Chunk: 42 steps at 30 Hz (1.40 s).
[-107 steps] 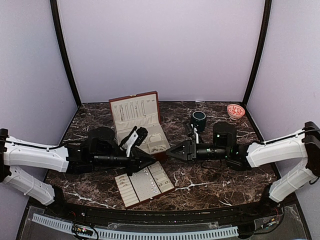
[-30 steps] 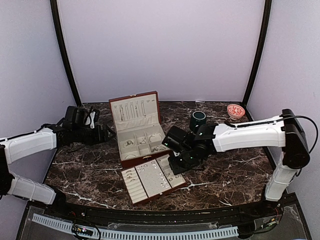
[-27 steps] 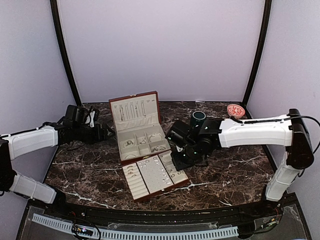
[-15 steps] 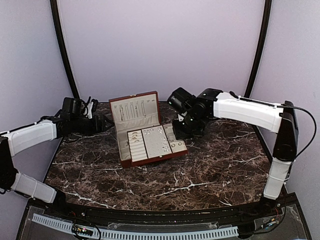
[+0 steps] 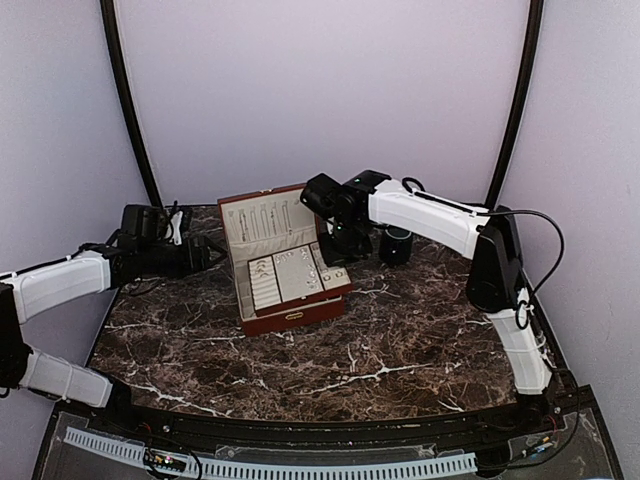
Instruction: Organize the mixed jewelry
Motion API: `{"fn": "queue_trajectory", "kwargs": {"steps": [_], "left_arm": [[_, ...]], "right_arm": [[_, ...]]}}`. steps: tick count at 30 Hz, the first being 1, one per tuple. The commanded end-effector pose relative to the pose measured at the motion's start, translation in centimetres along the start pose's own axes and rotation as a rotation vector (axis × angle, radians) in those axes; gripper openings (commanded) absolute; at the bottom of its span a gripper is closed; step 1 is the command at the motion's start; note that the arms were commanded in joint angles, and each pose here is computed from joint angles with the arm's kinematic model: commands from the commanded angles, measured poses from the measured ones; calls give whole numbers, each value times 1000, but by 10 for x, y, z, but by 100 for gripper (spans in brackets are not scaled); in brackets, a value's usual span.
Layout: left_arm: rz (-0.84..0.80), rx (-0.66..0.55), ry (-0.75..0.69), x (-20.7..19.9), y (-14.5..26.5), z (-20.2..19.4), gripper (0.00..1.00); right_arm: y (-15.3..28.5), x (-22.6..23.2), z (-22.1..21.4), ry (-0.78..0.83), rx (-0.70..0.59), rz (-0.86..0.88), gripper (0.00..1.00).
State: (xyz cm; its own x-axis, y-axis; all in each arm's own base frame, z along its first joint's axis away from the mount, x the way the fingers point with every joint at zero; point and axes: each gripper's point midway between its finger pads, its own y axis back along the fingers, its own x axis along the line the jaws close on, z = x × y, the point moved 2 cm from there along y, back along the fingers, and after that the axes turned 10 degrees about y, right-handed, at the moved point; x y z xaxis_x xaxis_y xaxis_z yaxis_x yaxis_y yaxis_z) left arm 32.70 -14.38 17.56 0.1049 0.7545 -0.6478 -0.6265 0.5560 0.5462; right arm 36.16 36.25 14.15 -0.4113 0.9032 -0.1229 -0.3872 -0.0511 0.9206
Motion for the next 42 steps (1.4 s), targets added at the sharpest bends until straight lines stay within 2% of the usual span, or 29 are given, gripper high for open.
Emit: {"fn": "queue_trajectory", "kwargs": {"steps": [1, 13, 29, 35, 42], "left_arm": [[-45, -34, 71, 1, 0, -3, 79], [-103, 5, 102, 4, -26, -8, 79], [-89, 134, 91, 7, -70, -33, 78], [-115, 210, 57, 0, -78, -60, 73], [-200, 302, 23, -21, -72, -100, 69]], "right_arm": [[6, -5, 17, -45, -40, -11, 0], [-17, 17, 23, -41, -59, 21, 0], [-35, 77, 22, -5, -75, 206, 0], [-32, 78, 3, 16, -44, 185, 0], [-25, 73, -43, 14, 36, 157, 0]]}}
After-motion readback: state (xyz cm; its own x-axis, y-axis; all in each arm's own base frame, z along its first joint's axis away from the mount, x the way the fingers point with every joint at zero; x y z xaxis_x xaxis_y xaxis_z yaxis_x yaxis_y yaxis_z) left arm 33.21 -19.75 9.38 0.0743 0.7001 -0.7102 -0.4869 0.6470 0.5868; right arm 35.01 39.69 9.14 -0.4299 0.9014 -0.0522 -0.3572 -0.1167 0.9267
